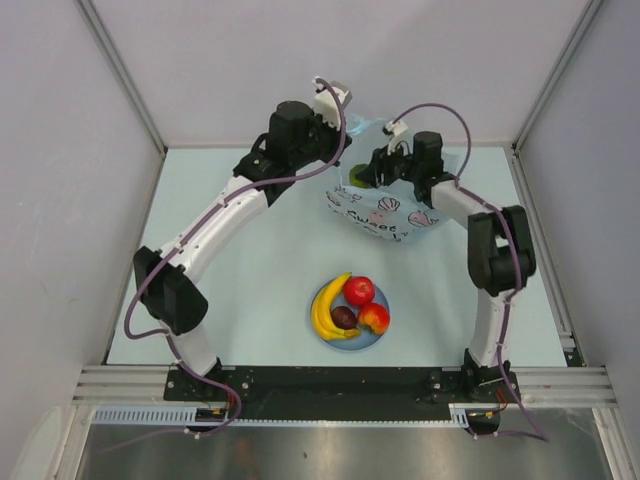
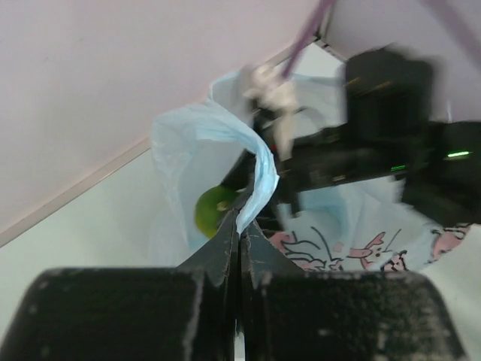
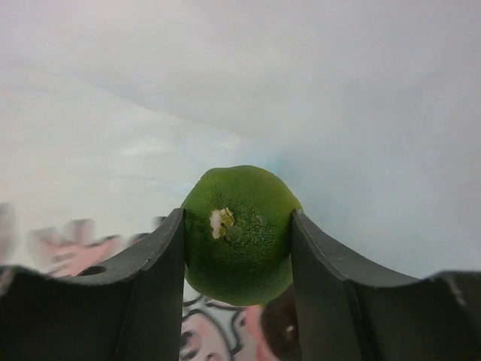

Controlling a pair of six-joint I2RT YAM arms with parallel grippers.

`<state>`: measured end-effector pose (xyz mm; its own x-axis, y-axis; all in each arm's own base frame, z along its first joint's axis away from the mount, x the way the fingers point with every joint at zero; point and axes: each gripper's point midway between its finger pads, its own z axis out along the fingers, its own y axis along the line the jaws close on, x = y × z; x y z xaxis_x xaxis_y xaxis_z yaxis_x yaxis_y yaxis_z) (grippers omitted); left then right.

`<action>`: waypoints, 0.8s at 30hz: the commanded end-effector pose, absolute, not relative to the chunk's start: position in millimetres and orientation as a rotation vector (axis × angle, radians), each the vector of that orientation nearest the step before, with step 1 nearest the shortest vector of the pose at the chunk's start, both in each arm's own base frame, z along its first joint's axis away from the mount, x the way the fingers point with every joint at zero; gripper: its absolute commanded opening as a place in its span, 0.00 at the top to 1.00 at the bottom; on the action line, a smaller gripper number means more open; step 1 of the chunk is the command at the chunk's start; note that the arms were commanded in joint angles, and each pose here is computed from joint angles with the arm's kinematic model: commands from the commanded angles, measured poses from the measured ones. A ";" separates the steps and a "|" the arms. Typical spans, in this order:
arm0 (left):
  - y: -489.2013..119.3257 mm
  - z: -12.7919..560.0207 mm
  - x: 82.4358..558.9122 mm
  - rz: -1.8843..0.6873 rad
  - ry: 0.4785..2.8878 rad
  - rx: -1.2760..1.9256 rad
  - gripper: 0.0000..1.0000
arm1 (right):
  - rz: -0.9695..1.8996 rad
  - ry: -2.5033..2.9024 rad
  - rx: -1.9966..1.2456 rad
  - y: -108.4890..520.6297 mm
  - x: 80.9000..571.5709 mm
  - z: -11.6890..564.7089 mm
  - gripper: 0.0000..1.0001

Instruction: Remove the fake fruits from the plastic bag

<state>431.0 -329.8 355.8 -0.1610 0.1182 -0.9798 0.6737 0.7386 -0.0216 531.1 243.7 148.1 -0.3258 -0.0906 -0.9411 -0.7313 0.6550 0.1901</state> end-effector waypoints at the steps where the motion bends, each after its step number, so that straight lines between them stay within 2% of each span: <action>1: -315.9 338.0 457.9 -0.475 1.714 0.586 1.00 | 0.884 1.590 -0.814 253.0 471.5 251.8 0.78; 5: -313.0 330.3 465.1 -0.459 1.729 0.571 1.00 | 0.881 1.563 -0.908 247.2 431.7 272.0 0.79; 14: -305.6 312.7 462.2 -0.490 1.778 0.551 1.00 | 0.742 1.561 -1.092 232.4 374.7 274.9 0.78; 24: -289.6 290.3 448.9 -0.544 1.856 0.527 1.00 | 0.561 1.427 -1.535 263.4 252.7 276.7 0.78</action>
